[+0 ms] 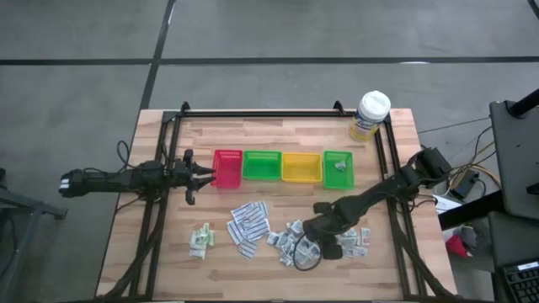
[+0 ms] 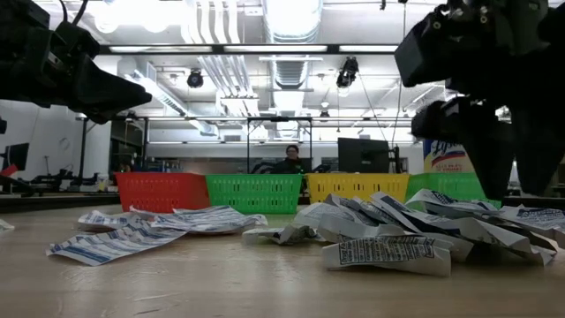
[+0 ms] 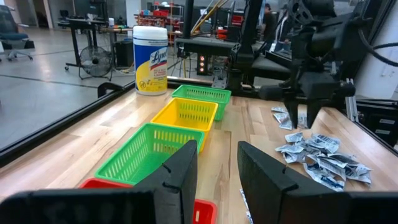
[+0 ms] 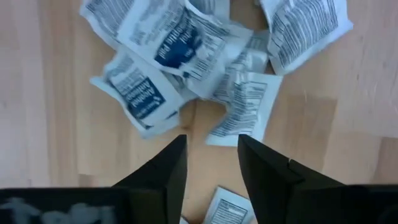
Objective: Pick & Place First Aid Supplies
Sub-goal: Put the blue alcohol pad into the right green bin
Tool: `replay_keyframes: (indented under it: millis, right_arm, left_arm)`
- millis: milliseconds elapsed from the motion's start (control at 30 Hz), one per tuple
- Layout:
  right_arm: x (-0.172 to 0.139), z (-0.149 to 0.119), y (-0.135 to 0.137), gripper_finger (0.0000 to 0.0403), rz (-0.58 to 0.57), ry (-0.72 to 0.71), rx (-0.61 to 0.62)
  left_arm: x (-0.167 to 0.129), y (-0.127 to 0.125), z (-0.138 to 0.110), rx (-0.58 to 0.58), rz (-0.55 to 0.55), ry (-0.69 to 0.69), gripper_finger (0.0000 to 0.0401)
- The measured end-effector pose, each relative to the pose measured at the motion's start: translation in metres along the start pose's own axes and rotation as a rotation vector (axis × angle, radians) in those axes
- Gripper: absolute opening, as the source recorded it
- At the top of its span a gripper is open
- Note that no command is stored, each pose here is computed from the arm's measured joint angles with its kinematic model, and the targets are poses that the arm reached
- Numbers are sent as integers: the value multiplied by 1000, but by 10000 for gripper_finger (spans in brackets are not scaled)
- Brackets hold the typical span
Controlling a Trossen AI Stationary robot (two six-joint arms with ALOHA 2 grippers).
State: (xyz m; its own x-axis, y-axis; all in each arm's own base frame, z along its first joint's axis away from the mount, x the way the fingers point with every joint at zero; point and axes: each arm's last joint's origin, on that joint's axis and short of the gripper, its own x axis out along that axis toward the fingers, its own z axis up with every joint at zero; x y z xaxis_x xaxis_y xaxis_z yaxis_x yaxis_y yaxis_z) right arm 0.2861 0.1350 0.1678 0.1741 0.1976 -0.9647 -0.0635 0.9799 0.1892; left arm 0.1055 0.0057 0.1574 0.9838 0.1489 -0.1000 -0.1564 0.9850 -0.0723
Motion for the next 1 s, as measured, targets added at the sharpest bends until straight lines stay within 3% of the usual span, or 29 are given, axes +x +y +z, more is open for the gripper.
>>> replay_keyframes:
  millis: [1000]
  right_arm:
    - [3,2,-1,135,-64,-65,148]
  left_arm:
    - [0,0,0,0,0,4,113]
